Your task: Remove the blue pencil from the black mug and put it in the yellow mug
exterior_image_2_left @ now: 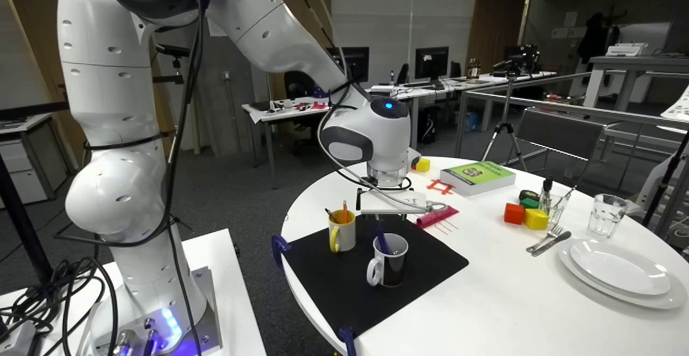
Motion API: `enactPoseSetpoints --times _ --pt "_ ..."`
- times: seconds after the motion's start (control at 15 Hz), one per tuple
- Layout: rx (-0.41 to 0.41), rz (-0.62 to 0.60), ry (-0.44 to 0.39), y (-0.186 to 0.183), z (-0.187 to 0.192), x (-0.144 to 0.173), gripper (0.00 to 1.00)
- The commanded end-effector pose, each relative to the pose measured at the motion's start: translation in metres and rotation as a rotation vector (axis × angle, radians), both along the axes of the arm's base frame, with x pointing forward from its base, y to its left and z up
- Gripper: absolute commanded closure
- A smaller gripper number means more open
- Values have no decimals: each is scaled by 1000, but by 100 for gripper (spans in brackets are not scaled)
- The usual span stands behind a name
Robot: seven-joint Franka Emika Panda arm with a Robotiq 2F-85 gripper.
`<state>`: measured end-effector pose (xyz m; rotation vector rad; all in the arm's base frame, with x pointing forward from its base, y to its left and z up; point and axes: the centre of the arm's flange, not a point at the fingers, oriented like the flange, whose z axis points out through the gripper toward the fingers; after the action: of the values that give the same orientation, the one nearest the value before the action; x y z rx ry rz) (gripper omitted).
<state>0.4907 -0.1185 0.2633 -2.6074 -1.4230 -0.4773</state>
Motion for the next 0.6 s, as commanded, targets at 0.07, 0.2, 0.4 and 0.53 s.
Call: enactPoseSetpoints --times 0.07,0.2,0.4,0.53 --pt "9 16 -2 -5 -9 14 0" --pt "15 25 8 -5 -11 15 27" --pt "16 23 9 -5 -12 18 49" --pt "17 21 11 -5 -13 19 64"
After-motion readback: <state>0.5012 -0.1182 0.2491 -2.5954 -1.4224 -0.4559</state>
